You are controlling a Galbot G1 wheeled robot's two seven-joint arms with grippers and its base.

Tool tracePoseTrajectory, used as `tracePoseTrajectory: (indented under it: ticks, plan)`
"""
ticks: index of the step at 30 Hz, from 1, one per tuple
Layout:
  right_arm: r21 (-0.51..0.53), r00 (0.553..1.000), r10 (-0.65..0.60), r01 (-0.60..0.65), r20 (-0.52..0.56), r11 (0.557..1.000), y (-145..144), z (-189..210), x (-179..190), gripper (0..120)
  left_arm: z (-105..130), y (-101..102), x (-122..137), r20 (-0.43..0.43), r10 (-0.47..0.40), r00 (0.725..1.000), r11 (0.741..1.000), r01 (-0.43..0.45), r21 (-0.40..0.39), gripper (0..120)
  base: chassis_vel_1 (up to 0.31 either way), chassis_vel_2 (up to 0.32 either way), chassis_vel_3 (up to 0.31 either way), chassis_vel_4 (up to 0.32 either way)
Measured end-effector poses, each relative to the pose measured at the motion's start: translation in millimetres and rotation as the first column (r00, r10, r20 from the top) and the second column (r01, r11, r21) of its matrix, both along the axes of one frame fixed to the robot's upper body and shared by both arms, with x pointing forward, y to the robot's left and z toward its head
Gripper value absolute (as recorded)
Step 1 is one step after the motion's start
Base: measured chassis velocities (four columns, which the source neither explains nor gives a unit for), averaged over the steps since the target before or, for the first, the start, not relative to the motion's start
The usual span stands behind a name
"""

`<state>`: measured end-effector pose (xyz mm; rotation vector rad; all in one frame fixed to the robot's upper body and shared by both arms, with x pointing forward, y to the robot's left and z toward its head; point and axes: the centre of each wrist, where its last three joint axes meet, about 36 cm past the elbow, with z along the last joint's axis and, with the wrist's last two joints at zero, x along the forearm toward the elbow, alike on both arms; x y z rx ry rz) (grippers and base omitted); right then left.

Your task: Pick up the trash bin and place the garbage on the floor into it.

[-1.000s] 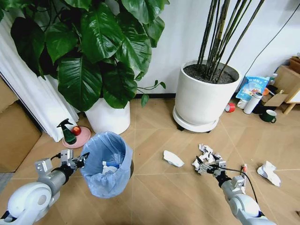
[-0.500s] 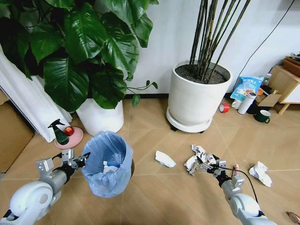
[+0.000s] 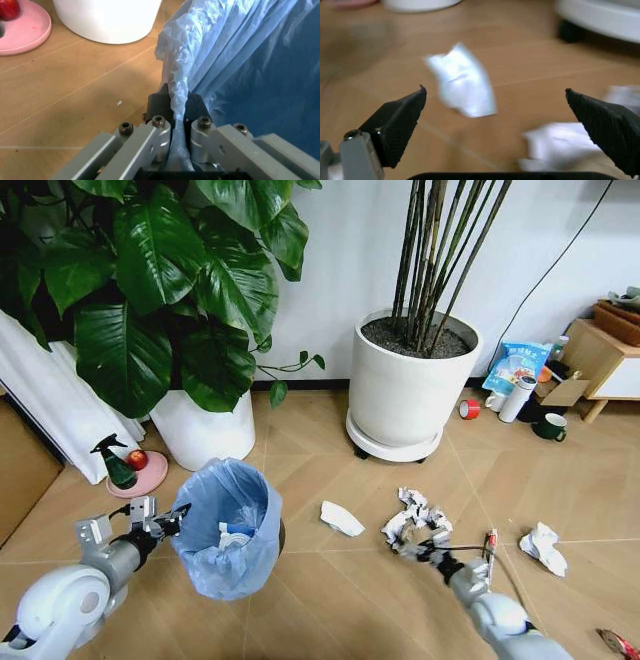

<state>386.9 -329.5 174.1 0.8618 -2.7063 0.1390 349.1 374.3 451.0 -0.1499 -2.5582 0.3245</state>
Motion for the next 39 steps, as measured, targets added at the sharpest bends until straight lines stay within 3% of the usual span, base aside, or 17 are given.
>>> tracePoseTrajectory:
  ticks: [6,12,25,39]
  plan:
    - [-0.058,0.992,0.123,-0.125,-0.031,0.990,25.5,-14.8,26.8,100,-3.2,-1.5,-0.9,-0.009,-0.003,1.000,1.000,0.003,0.003,0,0.000,0.000,0.000,0.000]
    - [-0.069,0.985,0.168,-0.171,-0.048,0.983,52.9,-23.1,50.1,100,-7.2,-1.5,0.0,-0.012,0.006,1.000,1.000,-0.006,-0.003,0,0.000,0.000,0.000,0.000]
    - [-0.116,0.990,0.094,-0.105,-0.102,0.988,86.3,-24.9,86.8,100,-7.2,-2.2,5.7,-0.008,0.003,1.000,1.000,-0.003,-0.006,0,0.000,0.000,0.000,0.000]
    - [-0.065,0.984,0.038,-0.050,-0.172,0.997,91.9,-23.0,93.1,53,-4.7,0.1,6.7,-0.006,0.003,1.000,1.000,-0.003,-0.002,0,0.000,0.000,0.000,0.000]
